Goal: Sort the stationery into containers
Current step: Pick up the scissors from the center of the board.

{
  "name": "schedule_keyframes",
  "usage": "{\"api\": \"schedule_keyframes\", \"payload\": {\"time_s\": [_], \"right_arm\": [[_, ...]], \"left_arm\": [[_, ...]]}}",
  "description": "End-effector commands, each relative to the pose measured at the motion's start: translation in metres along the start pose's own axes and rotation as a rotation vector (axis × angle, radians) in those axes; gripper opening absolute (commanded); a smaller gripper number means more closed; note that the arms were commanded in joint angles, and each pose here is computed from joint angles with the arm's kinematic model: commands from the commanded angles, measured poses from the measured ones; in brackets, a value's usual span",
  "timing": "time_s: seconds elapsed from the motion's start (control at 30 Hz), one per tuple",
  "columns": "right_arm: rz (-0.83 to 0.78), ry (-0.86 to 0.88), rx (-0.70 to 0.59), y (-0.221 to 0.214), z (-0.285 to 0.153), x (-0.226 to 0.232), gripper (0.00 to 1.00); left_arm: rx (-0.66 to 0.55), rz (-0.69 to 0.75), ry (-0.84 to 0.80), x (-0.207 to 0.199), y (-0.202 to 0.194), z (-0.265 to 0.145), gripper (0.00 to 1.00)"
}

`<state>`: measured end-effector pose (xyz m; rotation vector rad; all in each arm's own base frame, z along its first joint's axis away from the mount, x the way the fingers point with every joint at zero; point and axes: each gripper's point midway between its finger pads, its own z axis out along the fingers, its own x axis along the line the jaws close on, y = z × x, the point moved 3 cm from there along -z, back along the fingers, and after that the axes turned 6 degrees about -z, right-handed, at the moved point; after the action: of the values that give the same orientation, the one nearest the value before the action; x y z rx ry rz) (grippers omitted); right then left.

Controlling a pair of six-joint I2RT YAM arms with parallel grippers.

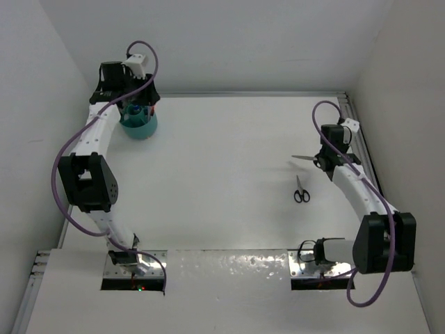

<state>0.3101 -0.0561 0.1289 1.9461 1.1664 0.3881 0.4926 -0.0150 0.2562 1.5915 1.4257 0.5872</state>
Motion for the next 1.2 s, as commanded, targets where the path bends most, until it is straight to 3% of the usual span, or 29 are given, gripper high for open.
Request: {"api": "schedule_keyframes", "payload": {"time_s": [0.0,0.27,0.4,0.67,0.93,1.17], "right_arm": [[-0.089,0.02,-0.18,0.048,-0.021,0.014,0.0],[-0.282,0.285,-0.388,0.086,-0.069,0.102,0.0],[-0.352,0.56,-0.478,0.087,-0.11,0.164,0.0],[-0.405,0.945,-0.613,0.087,-0.198,0.253,0.0],[-0.483,1.068,-0.691,0.082,-0.237,0.285,0.0],[-0.487,1.093,-0.719,0.082,-0.25,0.291,0.0]], "left_arm": [[-0.078,0.137,-0.244,-0.053,0.029,-0.031,0.46],[0.019,0.309,-0.525,-0.121,-0.008,-0.045,0.47],[0.035,0.402,-0.67,-0.162,-0.027,-0.056,0.51],[0.041,0.272,-0.904,-0.224,-0.037,-0.064,0.59],[0.051,0.175,-0.926,-0.243,-0.042,-0.056,0.65],[0.093,0.204,-0.947,-0.245,-0.056,-0.06,0.65]]}}
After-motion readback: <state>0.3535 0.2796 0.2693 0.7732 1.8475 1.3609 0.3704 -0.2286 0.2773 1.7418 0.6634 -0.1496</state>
